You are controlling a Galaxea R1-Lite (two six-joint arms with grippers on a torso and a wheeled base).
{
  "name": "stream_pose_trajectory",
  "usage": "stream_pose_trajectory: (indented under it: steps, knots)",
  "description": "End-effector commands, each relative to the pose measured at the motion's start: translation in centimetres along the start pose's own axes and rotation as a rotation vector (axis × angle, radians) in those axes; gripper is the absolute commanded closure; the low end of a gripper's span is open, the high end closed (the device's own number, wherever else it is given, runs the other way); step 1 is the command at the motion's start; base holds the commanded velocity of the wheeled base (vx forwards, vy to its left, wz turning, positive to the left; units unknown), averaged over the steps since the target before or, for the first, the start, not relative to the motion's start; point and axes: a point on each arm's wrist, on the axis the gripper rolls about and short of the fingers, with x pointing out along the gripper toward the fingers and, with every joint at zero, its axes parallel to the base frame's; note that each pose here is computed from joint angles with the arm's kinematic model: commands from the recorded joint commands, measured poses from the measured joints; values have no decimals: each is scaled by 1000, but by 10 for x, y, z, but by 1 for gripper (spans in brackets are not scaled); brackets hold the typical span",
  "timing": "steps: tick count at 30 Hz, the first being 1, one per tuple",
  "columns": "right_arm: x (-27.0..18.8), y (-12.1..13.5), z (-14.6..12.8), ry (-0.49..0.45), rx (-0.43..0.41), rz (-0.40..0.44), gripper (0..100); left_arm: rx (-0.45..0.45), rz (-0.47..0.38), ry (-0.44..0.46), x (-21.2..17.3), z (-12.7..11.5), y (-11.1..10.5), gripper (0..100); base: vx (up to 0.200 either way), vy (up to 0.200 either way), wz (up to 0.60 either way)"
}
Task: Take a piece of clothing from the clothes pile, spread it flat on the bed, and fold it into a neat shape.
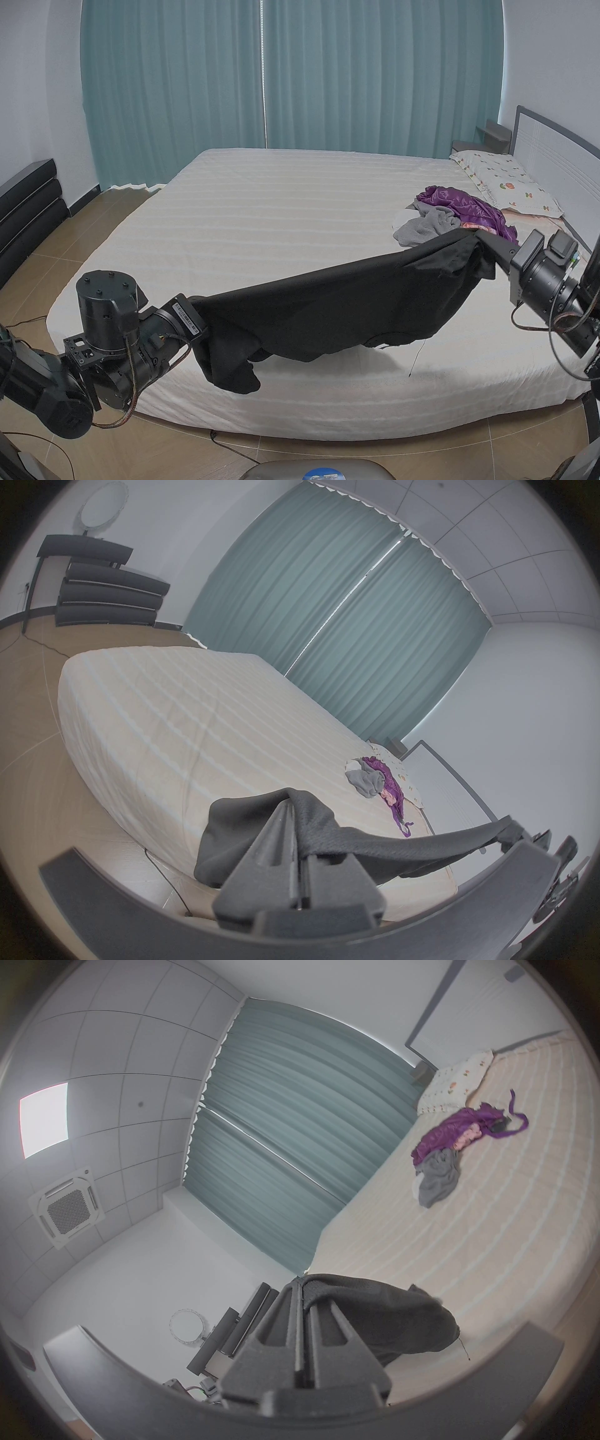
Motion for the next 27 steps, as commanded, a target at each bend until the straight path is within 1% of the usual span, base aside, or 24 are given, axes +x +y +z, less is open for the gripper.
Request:
stream_pose_trajectory:
  steps: [1,2,4,6,7,9,12,14,15,16,18,19,20,21,22,26,27]
  knots:
    - [-23,51,45,-138,-42,137,100,15,-45,-53,-15,16,-12,100,0,0,0]
    - [-17,61,55,-144,-46,138,100,14,-49,-67,-11,22,-18,100,0,0,0]
    - [-7,74,67,-156,-57,144,100,9,-44,-76,-4,33,-28,100,0,0,0]
    - [6,81,77,-170,-65,136,100,4,-26,-77,2,41,-32,100,0,0,0]
    - [6,81,77,-170,-65,136,100,4,-26,-77,2,41,-32,100,0,0,0]
    - [31,84,84,-168,-77,106,100,-2,-3,-51,15,45,-41,100,0,0,0]
    - [61,71,76,-134,-86,56,100,-28,15,-33,36,42,-46,100,0,0,0]
    - [80,61,70,-114,-102,28,100,-28,34,-26,50,39,-44,100,0,0,0]
    - [82,61,70,-116,-103,24,100,-28,37,-25,51,39,-44,100,200,0,0]
    - [102,49,67,-107,-112,-7,100,-24,59,-14,66,35,-41,100,200,0,0]
    - [102,49,67,-107,-112,-7,100,-24,59,-14,66,35,-41,100,200,0,0]
    - [129,37,63,-107,-114,-42,100,-26,76,5,85,32,-35,100,200,0,0]
    - [137,31,62,-113,-114,-59,100,-27,75,13,91,32,-34,100,200,0,0]
    - [137,31,62,-113,-114,-59,100,-27,75,13,91,32,-34,100,200,0,0]
    - [153,21,57,-113,-117,-84,100,-28,77,28,101,29,-32,100,200,0,0]
    - [177,5,46,-96,-120,-112,100,-30,92,34,123,27,-28,100,200,0,0]
    - [177,5,46,-96,-120,-112,100,-30,92,34,123,27,-28,100,200,0,0]
